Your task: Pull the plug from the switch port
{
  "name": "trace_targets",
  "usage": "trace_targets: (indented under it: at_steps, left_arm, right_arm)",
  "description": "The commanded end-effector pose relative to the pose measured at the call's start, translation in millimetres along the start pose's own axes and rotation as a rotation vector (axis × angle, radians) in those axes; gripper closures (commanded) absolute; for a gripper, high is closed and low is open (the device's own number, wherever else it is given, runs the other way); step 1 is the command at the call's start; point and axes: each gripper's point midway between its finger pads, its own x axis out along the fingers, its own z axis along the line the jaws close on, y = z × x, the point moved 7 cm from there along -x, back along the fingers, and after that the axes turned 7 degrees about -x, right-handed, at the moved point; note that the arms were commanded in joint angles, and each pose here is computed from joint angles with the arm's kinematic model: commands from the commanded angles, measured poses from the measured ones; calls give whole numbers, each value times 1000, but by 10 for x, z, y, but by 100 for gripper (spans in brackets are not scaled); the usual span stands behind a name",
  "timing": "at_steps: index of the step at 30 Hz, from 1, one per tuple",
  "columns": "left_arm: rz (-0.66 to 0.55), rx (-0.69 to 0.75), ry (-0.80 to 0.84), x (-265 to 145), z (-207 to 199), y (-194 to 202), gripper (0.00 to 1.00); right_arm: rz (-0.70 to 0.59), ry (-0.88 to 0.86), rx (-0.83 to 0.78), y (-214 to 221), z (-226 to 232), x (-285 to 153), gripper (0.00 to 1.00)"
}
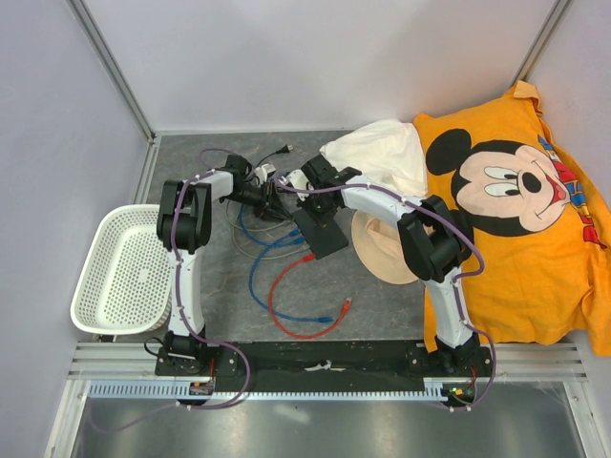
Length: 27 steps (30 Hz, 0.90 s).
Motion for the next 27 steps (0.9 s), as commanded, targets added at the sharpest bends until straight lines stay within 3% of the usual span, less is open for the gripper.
trace_targets:
  at_steps: [1,3,4,27]
  left_arm:
    - [20,5,-56,267,65,30,83]
    - [19,4,-60,263,65,36,97]
    - [17,5,-64,260,64,33,98]
    - [-28,-14,-86,-114,264,140,98]
  right_arm:
    - [122,-71,-9,249,187,270,100]
    - [125,-71,-10,255,194,282,100]
    - [121,-69,-10,249,185,278,100]
    - [144,-57,-14,305,180,344,100]
